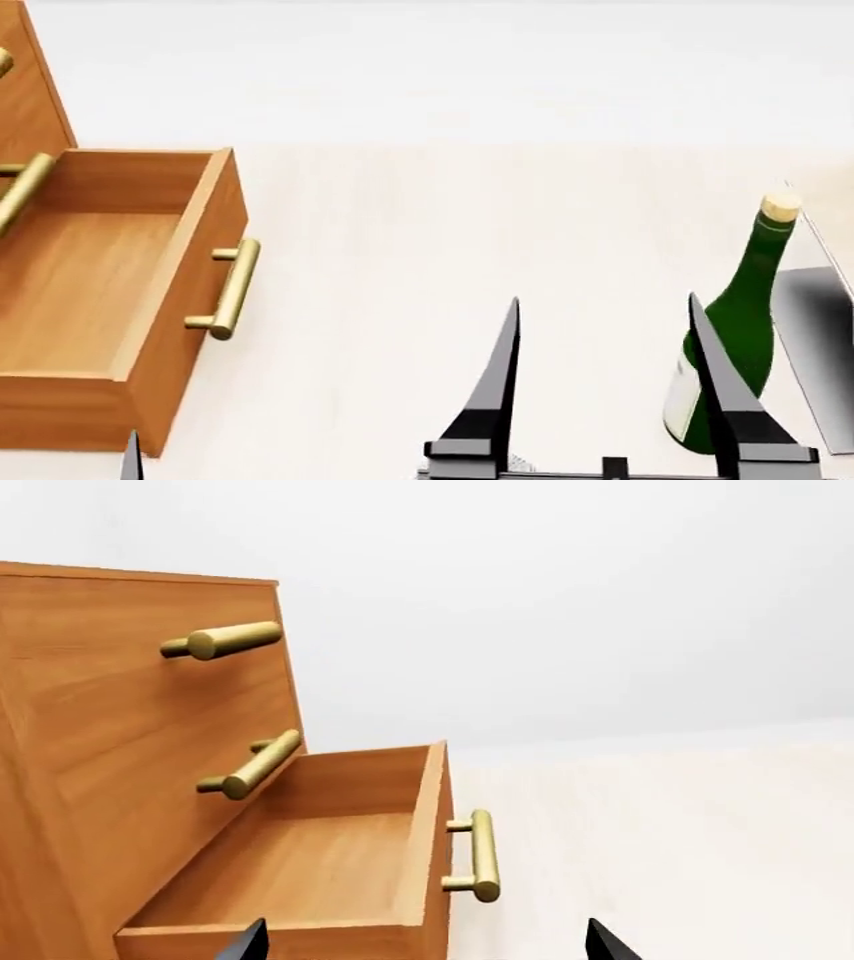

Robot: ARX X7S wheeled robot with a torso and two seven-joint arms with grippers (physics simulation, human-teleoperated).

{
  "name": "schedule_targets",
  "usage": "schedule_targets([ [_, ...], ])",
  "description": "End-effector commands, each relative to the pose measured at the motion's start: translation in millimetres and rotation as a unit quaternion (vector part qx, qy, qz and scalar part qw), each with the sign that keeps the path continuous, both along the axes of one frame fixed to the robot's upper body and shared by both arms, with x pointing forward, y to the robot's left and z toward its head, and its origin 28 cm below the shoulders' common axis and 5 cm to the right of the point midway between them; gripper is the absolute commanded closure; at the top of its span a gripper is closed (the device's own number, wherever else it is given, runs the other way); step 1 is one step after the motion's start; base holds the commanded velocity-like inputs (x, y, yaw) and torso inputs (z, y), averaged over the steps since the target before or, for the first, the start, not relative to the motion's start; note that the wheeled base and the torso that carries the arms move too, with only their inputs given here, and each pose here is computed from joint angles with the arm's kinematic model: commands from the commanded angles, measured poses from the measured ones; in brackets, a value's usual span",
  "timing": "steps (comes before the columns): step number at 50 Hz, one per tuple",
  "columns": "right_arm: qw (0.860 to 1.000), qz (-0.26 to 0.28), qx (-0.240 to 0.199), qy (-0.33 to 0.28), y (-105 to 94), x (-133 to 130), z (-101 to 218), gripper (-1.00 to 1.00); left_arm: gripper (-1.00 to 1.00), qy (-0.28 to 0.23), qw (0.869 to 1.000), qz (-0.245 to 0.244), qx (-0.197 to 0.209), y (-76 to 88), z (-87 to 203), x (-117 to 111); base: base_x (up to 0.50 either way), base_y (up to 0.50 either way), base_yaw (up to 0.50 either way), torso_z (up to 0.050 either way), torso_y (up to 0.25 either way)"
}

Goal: Put the bowl in the bottom drawer of the cabinet and close it.

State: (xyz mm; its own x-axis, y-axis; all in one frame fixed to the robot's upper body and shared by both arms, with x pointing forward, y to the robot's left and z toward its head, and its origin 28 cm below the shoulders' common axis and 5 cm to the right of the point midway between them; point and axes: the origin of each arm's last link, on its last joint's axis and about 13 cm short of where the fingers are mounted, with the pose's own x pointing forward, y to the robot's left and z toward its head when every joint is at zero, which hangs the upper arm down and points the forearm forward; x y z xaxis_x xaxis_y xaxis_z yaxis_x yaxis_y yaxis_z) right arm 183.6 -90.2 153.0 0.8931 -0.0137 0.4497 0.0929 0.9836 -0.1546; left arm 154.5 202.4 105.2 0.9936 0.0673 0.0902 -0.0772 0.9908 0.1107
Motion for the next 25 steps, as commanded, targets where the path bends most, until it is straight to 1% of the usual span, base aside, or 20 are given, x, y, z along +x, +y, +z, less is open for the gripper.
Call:
schedule_targets([
  [1,1.000,0.002,-0.008,0.002,-1.8,1.2,-0.6,-1.00,-1.00,-0.006,1.000,-0.006,-0.009,1.5,0.7,0.6,0.00,0.50,0.00,0.000,0.000],
  [25,1.000,0.004,-0.004,0.002,-2.3,0.2,0.6,-1.00,-1.00,-0.005,1.000,-0.005,-0.009,2.1,0.8,0.3,0.00,0.50,0.00,0.000,0.000],
])
